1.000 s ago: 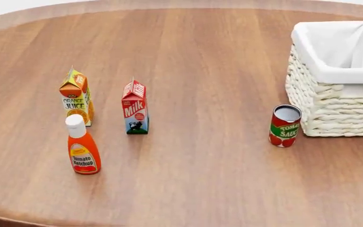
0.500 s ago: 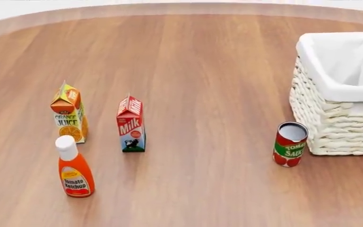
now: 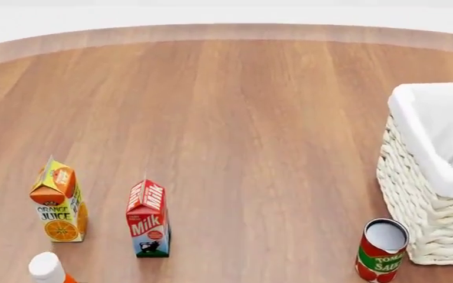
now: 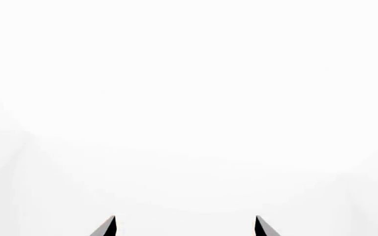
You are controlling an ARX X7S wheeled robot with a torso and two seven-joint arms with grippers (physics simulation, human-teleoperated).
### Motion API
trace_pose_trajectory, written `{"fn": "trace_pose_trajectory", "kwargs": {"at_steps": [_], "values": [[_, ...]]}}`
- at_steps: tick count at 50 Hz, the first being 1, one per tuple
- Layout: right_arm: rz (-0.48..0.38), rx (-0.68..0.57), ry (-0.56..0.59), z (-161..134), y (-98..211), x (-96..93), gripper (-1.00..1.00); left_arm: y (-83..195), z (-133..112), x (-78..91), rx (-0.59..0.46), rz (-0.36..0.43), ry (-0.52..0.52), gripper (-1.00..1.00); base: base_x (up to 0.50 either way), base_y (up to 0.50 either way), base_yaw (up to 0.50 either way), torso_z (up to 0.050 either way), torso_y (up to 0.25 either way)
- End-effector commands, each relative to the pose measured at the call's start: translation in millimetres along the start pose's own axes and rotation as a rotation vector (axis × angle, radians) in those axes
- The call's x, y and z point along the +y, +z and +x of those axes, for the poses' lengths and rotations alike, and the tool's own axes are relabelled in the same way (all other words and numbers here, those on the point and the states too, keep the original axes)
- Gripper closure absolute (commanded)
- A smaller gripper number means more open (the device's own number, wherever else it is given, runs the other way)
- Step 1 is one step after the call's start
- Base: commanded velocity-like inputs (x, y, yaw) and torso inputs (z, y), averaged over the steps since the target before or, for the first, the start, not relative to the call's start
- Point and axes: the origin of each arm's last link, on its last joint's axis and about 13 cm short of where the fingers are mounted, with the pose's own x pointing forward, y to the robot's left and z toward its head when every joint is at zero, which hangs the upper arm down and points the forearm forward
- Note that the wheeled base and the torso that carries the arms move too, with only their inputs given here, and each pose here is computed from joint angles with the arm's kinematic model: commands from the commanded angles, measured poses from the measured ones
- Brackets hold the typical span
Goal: Pick the milk and place it in the basket.
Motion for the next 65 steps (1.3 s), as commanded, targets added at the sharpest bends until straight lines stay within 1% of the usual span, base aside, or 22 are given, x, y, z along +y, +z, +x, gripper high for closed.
{"fn": "trace_pose_trajectory", "kwargs": {"at_steps": [1,36,52,56,57,59,60,63,64,65], "values": [[-0.001,0.005,0.011,-1,-1,0.5,-1.0,-1,0,-0.3,0.003,0.0,-0.003,-1.0,0.5,0.0,0.0,0.0,0.0],[-0.007,0.02,0.004,0,-3,0.7,-1.0,-2,0,0.2,0.006,-0.002,0.001,-1.0,0.5,0.0,0.0,0.0,0.001],[-0.028,0.035,0.011,0,-6,1.2,-1.0,-3,-1,0.3,0.008,-0.002,0.0,-1.0,0.02,0.0,0.0,0.0,0.001],[-0.017,0.068,0.028,0,-11,1.3,-1.0,-3,-1,0.3,0.008,-0.001,0.0,-1.0,0.0,0.0,0.0,0.0,0.0],[-0.014,0.111,0.061,1,-17,1.8,-1.0,-3,-1,0.4,0.009,0.0,0.0,-1.0,0.0,0.0,0.0,0.0,0.0],[-0.027,0.143,0.075,1,-22,1.6,-1.0,-3,-1,0.5,0.009,-0.001,0.0,-1.0,0.0,0.0,0.0,0.0,0.0],[-0.002,0.178,0.1,1,-27,1.5,-1.0,-3,-1,0.5,0.01,-0.001,0.001,-1.0,0.0,0.0,0.0,0.0,0.0],[0.037,0.218,0.133,1,-33,1.1,-1.0,-4,-2,0.6,0.012,0.0,0.001,-1.0,0.0,0.0,0.0,0.0,0.0],[0.061,0.259,0.175,0,-37,1.3,-1.0,-4,-2,0.8,0.013,0.001,0.001,-1.0,0.0,0.0,0.0,0.0,0.0],[0.066,0.276,0.189,-1,-39,1.4,-1.0,-4,-1,0.9,0.012,0.001,0.002,-1.0,0.0,0.0,0.0,0.0,0.0]]}}
